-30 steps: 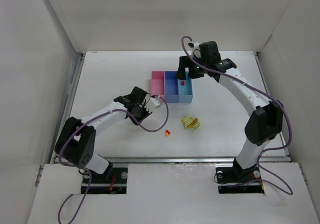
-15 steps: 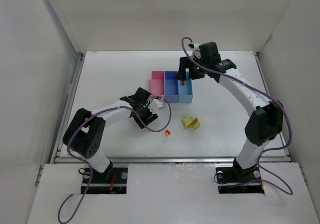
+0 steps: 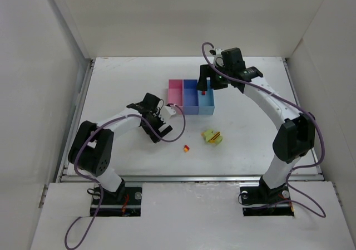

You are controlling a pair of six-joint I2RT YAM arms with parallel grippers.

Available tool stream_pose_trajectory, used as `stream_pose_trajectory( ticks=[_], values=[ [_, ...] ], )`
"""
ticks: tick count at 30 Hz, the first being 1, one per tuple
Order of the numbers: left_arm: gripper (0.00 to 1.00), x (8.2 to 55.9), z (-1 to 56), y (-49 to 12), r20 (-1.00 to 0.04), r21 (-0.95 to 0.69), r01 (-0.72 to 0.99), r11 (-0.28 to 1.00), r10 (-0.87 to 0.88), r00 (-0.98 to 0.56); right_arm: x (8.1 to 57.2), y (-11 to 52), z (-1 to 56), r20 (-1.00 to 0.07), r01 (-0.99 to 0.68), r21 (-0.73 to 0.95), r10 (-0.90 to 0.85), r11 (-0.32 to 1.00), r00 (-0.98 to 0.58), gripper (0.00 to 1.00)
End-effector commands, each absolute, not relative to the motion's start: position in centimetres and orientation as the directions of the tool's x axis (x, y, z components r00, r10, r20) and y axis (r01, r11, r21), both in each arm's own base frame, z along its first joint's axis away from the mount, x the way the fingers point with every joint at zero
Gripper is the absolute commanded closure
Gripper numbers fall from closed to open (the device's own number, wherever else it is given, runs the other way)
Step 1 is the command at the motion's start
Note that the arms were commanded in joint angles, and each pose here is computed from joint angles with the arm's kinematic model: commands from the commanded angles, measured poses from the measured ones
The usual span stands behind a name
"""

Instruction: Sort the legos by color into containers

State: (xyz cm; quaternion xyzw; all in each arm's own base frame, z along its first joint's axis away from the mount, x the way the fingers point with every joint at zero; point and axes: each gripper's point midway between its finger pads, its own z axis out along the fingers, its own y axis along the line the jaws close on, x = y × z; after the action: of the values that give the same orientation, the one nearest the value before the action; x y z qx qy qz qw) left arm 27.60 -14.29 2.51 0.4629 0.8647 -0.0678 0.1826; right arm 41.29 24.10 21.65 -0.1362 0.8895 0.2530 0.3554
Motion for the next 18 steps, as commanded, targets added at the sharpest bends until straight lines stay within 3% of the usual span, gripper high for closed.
stream_pose_trajectory(
  ticks=[1, 9, 13, 18],
  values=[
    [0.03, 28.5, 5.2, -14.2, -0.428, 0.068, 0.849, 0.525, 0.784, -0.450, 41.3, 24.0, 24.1, -0.748, -0.449, 0.347, -0.047, 0.823, -0.662, 0.16],
    [0.32, 27.0, 3.5, -12.7, -0.394, 0.039, 0.909, 0.416, 0.842, -0.369, 41.0, 24.0, 23.8, -0.741, -0.452, 0.353, -0.050, 0.820, -0.670, 0.16],
    [0.39, 27.2, 3.3, -13.3, -0.402, 0.010, 0.902, 0.432, 0.827, -0.392, 41.1, 23.9, 23.7, -0.742, -0.446, 0.347, -0.049, 0.825, -0.668, 0.16],
    [0.38, 27.3, 3.0, -13.8, -0.411, -0.014, 0.905, 0.425, 0.822, -0.393, 41.1, 23.7, 23.3, -0.737, -0.438, 0.343, -0.051, 0.831, -0.673, 0.16]
  ],
)
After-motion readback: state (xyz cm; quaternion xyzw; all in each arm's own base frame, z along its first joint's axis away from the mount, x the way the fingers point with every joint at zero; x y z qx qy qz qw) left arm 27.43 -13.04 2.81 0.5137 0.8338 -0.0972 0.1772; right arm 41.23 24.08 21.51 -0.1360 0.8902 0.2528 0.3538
